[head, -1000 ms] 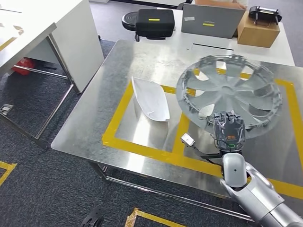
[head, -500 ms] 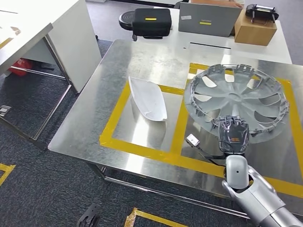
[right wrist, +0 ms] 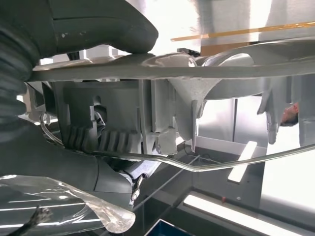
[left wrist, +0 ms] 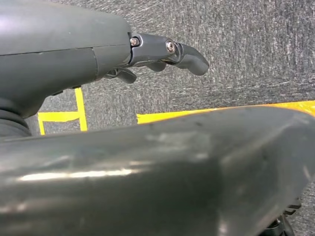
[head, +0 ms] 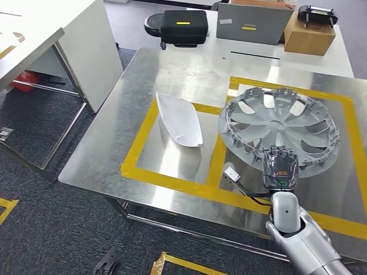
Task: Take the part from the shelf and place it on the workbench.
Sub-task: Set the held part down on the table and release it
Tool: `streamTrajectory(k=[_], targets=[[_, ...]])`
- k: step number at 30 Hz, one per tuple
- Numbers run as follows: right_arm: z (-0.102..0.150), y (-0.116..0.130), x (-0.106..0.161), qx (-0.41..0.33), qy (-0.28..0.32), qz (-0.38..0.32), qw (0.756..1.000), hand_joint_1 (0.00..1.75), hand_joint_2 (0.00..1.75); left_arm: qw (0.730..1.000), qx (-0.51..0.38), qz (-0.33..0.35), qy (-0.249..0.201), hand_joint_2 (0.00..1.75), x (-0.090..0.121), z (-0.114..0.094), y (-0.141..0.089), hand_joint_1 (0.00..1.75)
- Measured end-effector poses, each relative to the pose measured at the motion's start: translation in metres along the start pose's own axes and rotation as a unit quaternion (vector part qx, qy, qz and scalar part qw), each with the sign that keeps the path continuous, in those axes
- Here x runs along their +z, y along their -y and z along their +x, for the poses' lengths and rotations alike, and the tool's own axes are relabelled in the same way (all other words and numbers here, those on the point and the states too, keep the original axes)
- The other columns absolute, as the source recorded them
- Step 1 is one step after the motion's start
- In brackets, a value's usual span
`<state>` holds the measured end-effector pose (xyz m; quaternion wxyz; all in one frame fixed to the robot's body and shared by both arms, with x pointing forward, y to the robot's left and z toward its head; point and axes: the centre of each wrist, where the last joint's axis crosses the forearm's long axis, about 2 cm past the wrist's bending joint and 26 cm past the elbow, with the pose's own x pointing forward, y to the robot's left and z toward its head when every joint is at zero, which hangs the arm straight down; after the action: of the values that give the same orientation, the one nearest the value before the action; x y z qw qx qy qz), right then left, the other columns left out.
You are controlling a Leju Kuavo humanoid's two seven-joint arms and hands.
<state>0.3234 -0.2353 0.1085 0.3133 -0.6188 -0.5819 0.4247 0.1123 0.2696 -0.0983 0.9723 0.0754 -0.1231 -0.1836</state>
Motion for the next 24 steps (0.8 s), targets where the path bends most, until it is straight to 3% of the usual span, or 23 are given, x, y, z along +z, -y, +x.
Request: streamTrajectory(k=[1, 5, 8, 12, 24], targets=[[0.000, 0.000, -0.001, -0.002, -0.001, 0.001, 1.000, 1.75, 1.75, 1.000, 0.000, -0.001, 0.001, 0.00, 0.000, 0.000, 0.000, 0.00], [0.002, 0.002, -0.004, -0.011, -0.004, 0.004, 1.000, 0.00, 0.00, 1.000, 0.000, -0.011, 0.007, 1.75, 0.000, -0.002, -0.002, 0.00], [0.003, 0.003, -0.007, -0.018, -0.004, 0.008, 1.000, 0.00, 0.00, 1.000, -0.001, -0.017, 0.011, 1.75, -0.001, -0.003, -0.004, 0.00], [0.004, 0.003, -0.007, -0.025, -0.011, 0.014, 1.000, 0.00, 0.00, 1.000, -0.003, -0.015, 0.011, 0.00, -0.001, -0.004, -0.006, 0.00], [0.004, 0.004, -0.016, -0.016, -0.043, 0.065, 0.997, 0.00, 0.00, 1.000, -0.006, -0.021, 0.009, 0.00, -0.001, -0.006, -0.008, 0.00]])
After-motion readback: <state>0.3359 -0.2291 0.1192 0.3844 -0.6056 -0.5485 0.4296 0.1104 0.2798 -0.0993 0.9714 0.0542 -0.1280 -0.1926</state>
